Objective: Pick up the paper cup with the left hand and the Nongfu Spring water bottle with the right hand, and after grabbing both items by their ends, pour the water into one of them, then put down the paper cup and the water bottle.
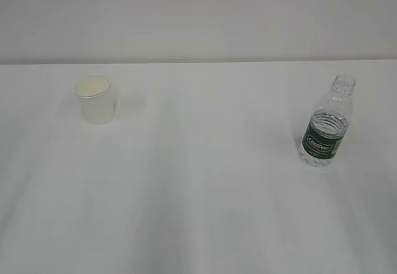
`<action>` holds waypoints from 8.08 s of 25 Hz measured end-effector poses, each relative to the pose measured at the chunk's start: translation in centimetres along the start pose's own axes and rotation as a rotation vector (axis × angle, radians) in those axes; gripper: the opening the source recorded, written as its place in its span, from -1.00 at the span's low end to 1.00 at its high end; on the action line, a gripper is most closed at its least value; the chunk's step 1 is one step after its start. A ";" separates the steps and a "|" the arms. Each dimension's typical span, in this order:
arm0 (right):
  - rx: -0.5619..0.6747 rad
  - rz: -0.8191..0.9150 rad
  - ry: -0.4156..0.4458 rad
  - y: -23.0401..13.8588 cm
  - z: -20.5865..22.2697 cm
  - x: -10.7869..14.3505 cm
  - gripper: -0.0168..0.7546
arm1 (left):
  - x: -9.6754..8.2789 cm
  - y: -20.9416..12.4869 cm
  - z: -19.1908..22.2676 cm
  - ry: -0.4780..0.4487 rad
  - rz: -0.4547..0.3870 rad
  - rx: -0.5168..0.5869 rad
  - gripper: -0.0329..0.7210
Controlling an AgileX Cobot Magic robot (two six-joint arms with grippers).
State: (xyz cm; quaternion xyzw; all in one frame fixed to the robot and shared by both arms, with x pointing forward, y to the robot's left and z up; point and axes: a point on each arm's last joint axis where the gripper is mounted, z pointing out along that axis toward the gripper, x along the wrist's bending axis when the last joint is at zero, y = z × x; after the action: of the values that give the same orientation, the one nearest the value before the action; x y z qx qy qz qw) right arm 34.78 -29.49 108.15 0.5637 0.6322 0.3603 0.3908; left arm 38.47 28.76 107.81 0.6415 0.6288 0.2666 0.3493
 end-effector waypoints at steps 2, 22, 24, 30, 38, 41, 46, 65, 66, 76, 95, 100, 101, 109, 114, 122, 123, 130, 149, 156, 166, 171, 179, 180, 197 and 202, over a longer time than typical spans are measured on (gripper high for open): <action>0.006 0.000 0.003 0.1 0.5 0.0 0.67 | 0.0 0.3 0.4 0.002 0.001 -0.018 0.65; -0.062 0.014 0.048 -1.3 6.4 1.0 0.59 | 0.9 0.7 7.9 0.036 -0.005 0.032 0.64; -0.044 0.013 0.052 -1.8 7.1 1.1 0.59 | 1.0 0.2 9.0 0.041 -0.017 0.035 0.64; -0.029 0.010 0.064 -3.0 9.0 1.3 0.59 | 0.5 -1.4 12.2 0.034 0.021 -0.010 0.63; -0.110 0.022 0.085 -4.3 10.9 1.8 0.59 | -1.2 -2.9 13.2 -0.022 0.076 -0.042 0.54; -0.079 0.051 0.093 -5.3 11.9 2.0 0.59 | -1.1 -4.4 13.2 -0.021 0.013 -0.075 0.52; -0.034 0.118 0.109 -7.9 12.8 2.3 0.59 | -3.3 -7.4 12.4 -0.144 0.041 -0.145 0.51; -0.163 0.143 0.161 -11.2 10.9 2.9 0.58 | -4.2 -11.8 9.4 -0.332 0.088 -0.360 0.51; -0.155 0.141 0.161 -11.3 11.0 2.9 0.58 | -4.0 -11.5 9.4 -0.305 0.080 -0.386 0.51; -0.165 0.064 0.168 -12.1 12.5 3.2 0.58 | -2.7 -13.0 13.0 -0.101 0.095 -0.301 0.51; -0.076 -0.061 0.085 -13.7 15.0 2.7 0.58 | -4.3 -10.4 17.0 -0.075 0.073 -0.353 0.45; -0.069 -0.062 0.085 -13.7 15.8 2.7 0.58 | -4.3 -10.3 17.0 -0.072 0.072 -0.355 0.45; -0.063 -0.062 0.086 -13.7 16.0 2.8 0.58 | -4.3 -10.3 17.0 -0.072 0.072 -0.355 0.45; -0.041 -0.082 0.126 -14.0 17.9 3.2 0.58 | -4.7 -10.4 17.0 -0.114 0.102 -0.353 0.45; -0.045 -0.070 0.127 -13.8 19.1 3.3 0.58 | -4.8 -10.4 17.0 -0.121 0.107 -0.353 0.45; -0.026 -0.040 0.142 -14.2 21.1 3.6 0.58 | -4.8 -10.4 17.0 -0.121 0.107 -0.353 0.45; -0.030 -0.040 0.146 -14.2 21.4 3.6 0.58 | -4.8 -10.4 17.0 -0.121 0.107 -0.353 0.45; -0.046 -0.021 0.148 -13.9 22.9 3.7 0.58 | -4.8 -10.4 17.0 -0.121 0.107 -0.353 0.45; -0.095 -0.008 0.168 -13.2 27.0 4.1 0.58 | -4.6 -10.3 17.0 -0.099 0.091 -0.354 0.42; -0.110 -0.007 0.167 -13.0 28.1 4.2 0.58 | -4.5 -10.3 17.0 -0.093 0.088 -0.354 0.40; -0.116 0.002 0.171 -13.2 29.3 4.3 0.58 | -4.5 -10.3 17.0 -0.090 0.086 -0.355 0.35; -0.116 0.006 0.171 -13.2 29.3 4.3 0.52 | -4.5 -10.3 17.0 -0.090 0.085 -0.355 0.34; -0.119 -0.006 0.206 -13.1 29.3 4.6 0.29 | -4.5 -10.3 17.0 -0.087 0.083 -0.355 0.34; -0.119 -0.009 0.212 -13.1 29.3 4.7 0.29 | -4.5 -10.3 17.0 -0.087 0.083 -0.355 0.34; -0.187 -0.048 0.257 -10.2 26.3 4.8 0.28 | -4.4 -10.3 17.0 -0.083 0.081 -0.355 0.31; -0.191 -0.058 0.266 -9.8 24.6 4.7 0.28 | -4.3 -10.3 17.1 -0.066 0.068 -0.356 0.29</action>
State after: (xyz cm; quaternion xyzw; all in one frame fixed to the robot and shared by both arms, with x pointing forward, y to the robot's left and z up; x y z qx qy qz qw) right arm 52.46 -25.43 88.22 0.4530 0.6572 0.4788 0.3656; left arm 45.12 22.24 89.69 0.5989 0.5377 0.3644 0.4684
